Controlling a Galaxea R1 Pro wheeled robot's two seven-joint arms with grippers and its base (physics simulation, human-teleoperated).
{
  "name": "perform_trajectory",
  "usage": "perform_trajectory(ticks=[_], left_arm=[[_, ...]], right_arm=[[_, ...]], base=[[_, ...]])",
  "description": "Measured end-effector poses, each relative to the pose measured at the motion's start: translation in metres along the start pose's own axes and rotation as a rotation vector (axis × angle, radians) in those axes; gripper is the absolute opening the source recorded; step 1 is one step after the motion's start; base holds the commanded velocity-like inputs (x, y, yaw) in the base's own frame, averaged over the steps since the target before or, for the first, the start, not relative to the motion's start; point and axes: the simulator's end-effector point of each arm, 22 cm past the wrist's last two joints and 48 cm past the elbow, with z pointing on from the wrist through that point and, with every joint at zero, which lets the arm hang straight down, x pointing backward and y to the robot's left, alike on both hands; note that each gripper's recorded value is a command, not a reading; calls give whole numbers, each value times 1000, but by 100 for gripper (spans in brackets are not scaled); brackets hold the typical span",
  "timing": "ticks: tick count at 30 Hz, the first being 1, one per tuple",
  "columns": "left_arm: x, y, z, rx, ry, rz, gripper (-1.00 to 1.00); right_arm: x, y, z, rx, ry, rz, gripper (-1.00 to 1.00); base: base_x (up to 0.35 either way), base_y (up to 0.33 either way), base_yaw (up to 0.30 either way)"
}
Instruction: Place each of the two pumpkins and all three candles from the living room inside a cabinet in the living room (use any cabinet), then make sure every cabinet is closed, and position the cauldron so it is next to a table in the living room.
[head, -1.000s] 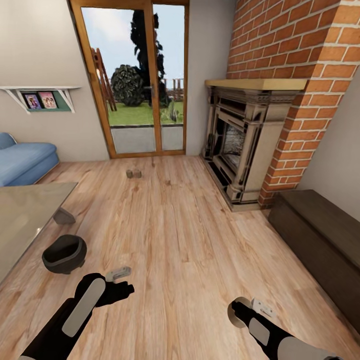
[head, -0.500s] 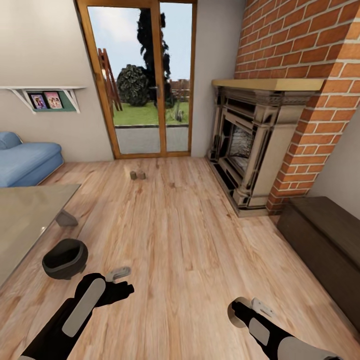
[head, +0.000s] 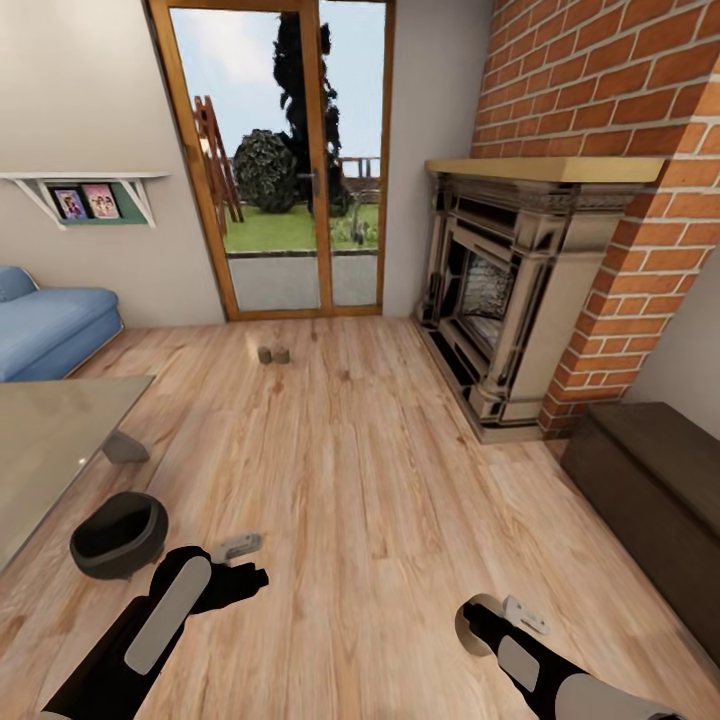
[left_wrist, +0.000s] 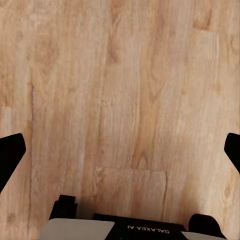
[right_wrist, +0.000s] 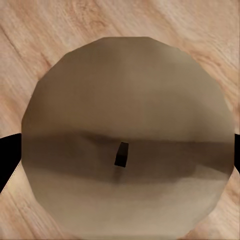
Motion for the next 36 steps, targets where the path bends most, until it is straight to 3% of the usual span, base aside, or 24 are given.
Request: perform_trajectory(ticks=[7, 11, 15, 24, 36], left_arm=[[0, 0, 0, 0, 0, 0, 100], [0, 0, 0, 1, 0, 0, 100], [0, 0, 0, -1, -1, 0, 100], [0, 0, 0, 1, 0, 0, 100], [1, -2, 0, 1, 1, 6, 100]], right_arm=[[0, 0, 0, -1, -1, -3, -100], [-1, 0, 0, -1, -5, -63, -100], [-2, 0, 0, -2, -8, -85, -100], [-2, 1, 0, -3, -10, -88, -100], [-2, 1, 0, -4, -9, -88, -100]], base=[[200, 91, 0], [201, 104, 0], [201, 113, 0], [202, 114, 13], [202, 109, 197]])
